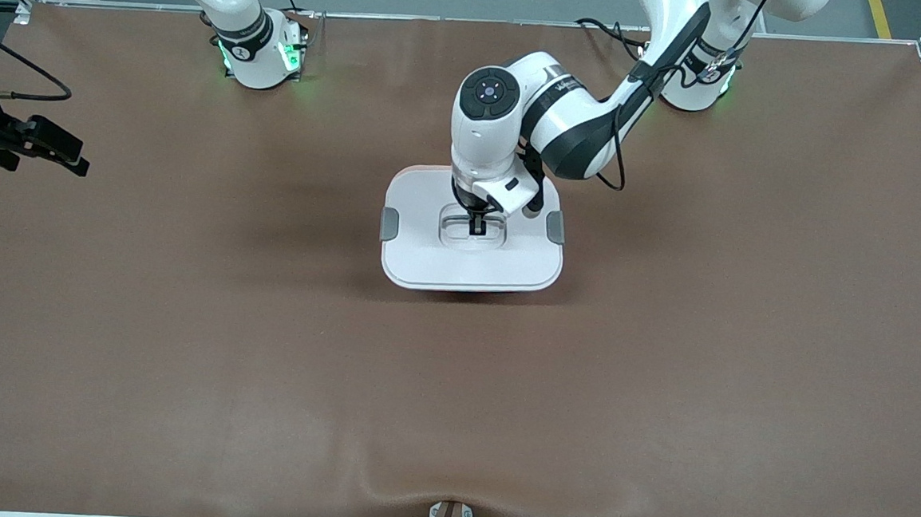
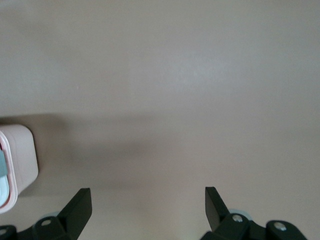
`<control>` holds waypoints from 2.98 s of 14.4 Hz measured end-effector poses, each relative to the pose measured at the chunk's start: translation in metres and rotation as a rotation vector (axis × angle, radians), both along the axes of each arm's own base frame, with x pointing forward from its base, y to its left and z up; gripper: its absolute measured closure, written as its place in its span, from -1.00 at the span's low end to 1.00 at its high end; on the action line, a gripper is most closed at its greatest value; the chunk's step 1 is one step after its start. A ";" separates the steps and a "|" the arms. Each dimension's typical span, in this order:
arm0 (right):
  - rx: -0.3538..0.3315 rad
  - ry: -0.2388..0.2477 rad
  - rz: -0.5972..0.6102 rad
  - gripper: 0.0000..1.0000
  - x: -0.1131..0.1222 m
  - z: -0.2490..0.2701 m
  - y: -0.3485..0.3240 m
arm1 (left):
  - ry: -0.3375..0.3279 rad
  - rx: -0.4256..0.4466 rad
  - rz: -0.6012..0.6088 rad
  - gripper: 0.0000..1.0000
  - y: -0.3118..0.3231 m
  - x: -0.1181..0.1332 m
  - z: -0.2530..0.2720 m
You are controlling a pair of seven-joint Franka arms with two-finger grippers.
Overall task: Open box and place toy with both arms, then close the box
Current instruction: 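Carry the lid over the container with the left gripper and lower it, then press the lid down onto the container with the left gripper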
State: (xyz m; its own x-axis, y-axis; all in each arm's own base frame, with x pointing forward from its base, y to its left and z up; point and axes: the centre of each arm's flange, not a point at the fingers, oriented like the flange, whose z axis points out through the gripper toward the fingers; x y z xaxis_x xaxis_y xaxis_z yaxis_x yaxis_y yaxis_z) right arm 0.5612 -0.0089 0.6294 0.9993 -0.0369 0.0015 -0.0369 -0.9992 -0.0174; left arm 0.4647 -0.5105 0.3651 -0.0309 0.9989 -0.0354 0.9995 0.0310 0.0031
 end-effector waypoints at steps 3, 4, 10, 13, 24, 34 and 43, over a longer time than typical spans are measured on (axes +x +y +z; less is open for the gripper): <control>-0.001 -0.023 -0.007 -1.00 0.003 0.001 -0.001 | 0.003 0.002 -0.001 0.86 -0.004 -0.004 -0.002; -0.001 -0.024 -0.012 -1.00 0.003 0.001 -0.003 | 0.005 0.004 0.000 0.86 -0.005 -0.005 -0.004; -0.001 -0.006 -0.022 -1.00 0.001 0.000 -0.009 | 0.014 0.016 -0.006 0.86 -0.007 -0.007 -0.014; 0.000 0.006 -0.023 -1.00 0.000 0.000 -0.009 | 0.011 0.020 -0.012 0.86 -0.008 -0.009 -0.015; -0.001 -0.003 -0.030 -1.00 -0.001 0.008 -0.013 | -0.007 0.036 0.023 0.86 -0.013 -0.015 -0.014; 0.000 0.022 -0.026 -1.00 -0.004 0.006 -0.011 | -0.039 0.060 0.050 0.86 -0.017 -0.020 -0.014; 0.008 0.032 -0.026 -1.00 -0.005 0.005 -0.010 | -0.043 0.055 0.055 0.86 -0.015 -0.017 -0.013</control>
State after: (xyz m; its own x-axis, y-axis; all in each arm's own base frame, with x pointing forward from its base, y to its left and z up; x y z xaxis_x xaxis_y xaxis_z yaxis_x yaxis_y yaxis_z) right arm 0.5565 -0.0193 0.6344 0.9975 -0.0630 -0.0306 -0.0638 -0.9977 -0.0241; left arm 0.4480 -0.5257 0.3522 -0.0851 0.9962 0.0171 0.9953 0.0842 0.0488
